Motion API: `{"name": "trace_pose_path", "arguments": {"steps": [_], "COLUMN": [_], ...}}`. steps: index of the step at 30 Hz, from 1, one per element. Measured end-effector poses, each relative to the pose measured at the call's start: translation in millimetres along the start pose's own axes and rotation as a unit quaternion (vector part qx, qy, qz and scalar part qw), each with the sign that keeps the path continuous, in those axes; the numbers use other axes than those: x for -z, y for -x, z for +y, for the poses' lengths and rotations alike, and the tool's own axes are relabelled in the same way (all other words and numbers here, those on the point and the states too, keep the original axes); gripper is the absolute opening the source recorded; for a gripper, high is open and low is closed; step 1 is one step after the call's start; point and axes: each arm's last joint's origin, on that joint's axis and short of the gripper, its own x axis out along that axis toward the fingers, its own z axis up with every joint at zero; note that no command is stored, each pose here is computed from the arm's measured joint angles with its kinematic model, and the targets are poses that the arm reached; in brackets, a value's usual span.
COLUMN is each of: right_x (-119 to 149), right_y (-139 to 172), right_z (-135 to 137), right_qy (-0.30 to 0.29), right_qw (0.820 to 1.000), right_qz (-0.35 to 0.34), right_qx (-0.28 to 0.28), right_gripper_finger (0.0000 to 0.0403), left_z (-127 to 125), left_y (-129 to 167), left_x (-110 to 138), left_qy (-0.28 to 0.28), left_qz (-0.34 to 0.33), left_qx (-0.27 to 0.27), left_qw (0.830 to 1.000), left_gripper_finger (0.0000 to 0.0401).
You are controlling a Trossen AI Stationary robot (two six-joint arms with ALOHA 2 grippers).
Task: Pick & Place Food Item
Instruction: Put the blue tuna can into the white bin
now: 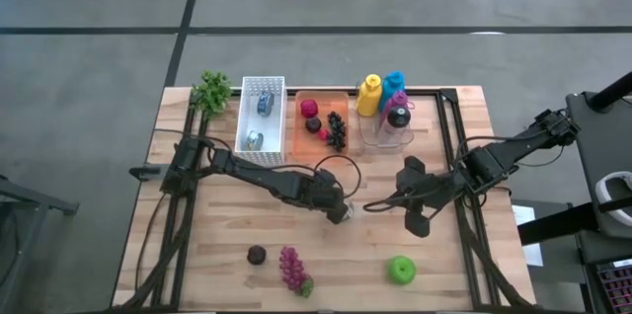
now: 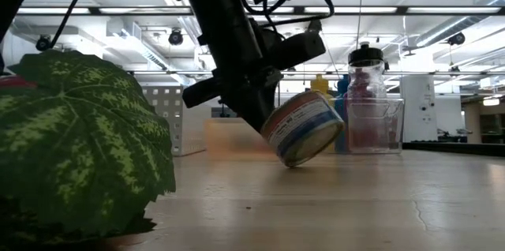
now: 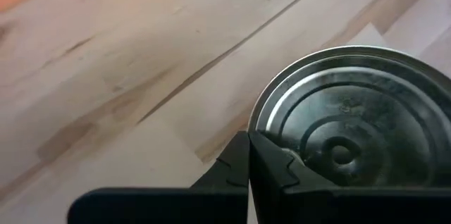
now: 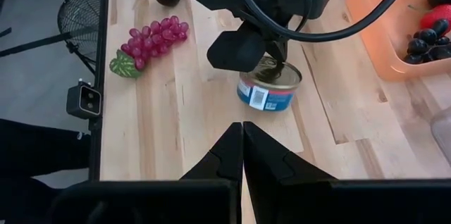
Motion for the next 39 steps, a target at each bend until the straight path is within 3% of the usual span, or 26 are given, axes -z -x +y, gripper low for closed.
{"name": "trace_pose_path", "arguments": {"steps": [19,26,39], "right_x": [-2,-2,-2], "right_y": [0,0,0], "right_z": [1,1,1], "right_qy": [-0.006,-0.007,-0.007], "right_qw": [1.0,1.0,1.0], "right_qz": [-0.008,-0.009,-0.009], "right_qx": [-0.007,-0.007,-0.006], "right_gripper_finger": [0.0008,0.0008,0.0008], "left_z": [21,21,25], "left_y": [-13,-13,17], "left_x": [13,13,3], "left_qy": [-0.007,-0.005,-0.001], "left_qz": [0.026,0.035,0.032], "left_qx": [-0.047,-0.042,-0.035], "left_qw": [0.999,0.998,0.999], "left_gripper_finger": [0.0003,0.0003,0.0003]}}
